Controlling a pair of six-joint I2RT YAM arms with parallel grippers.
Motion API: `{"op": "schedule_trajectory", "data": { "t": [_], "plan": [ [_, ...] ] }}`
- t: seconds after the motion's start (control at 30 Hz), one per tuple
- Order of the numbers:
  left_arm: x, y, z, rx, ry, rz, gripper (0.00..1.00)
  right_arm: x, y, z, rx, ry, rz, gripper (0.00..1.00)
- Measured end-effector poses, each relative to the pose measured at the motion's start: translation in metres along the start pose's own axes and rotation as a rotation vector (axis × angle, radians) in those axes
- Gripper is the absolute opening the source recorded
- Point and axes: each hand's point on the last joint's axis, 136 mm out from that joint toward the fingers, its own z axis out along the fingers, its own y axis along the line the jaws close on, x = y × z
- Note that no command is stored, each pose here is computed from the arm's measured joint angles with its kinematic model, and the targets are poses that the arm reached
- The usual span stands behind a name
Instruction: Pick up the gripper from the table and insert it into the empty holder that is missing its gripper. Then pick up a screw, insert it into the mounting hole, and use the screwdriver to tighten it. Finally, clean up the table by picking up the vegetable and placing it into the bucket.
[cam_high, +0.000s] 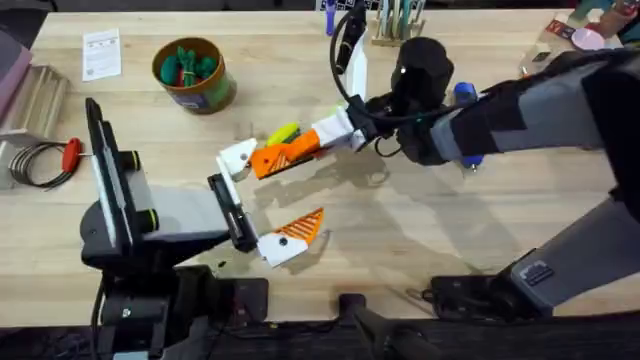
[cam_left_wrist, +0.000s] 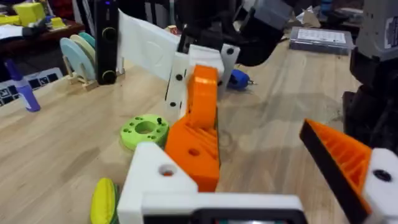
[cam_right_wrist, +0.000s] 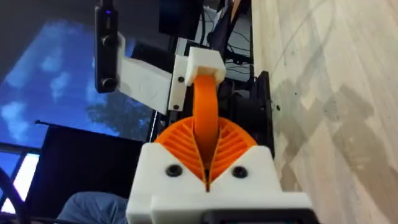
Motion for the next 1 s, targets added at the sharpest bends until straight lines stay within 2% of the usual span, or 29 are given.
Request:
{"op": "schedule_trajectory", "data": {
  "t": [0.37, 1.0],
  "plan": [
    [0.0, 0.0, 0.0, 0.001, 0.0, 0.0, 0.985, -0.006, -0.002, -0.018, 0.006, -0.025, 0.001, 0.008],
    [0.0, 0.0, 0.0, 0.002, 0.0, 0.0, 0.986, 0.019, 0.006, 0.007, -0.038, 0.106, 0.013, 0.008]
  ]
}}
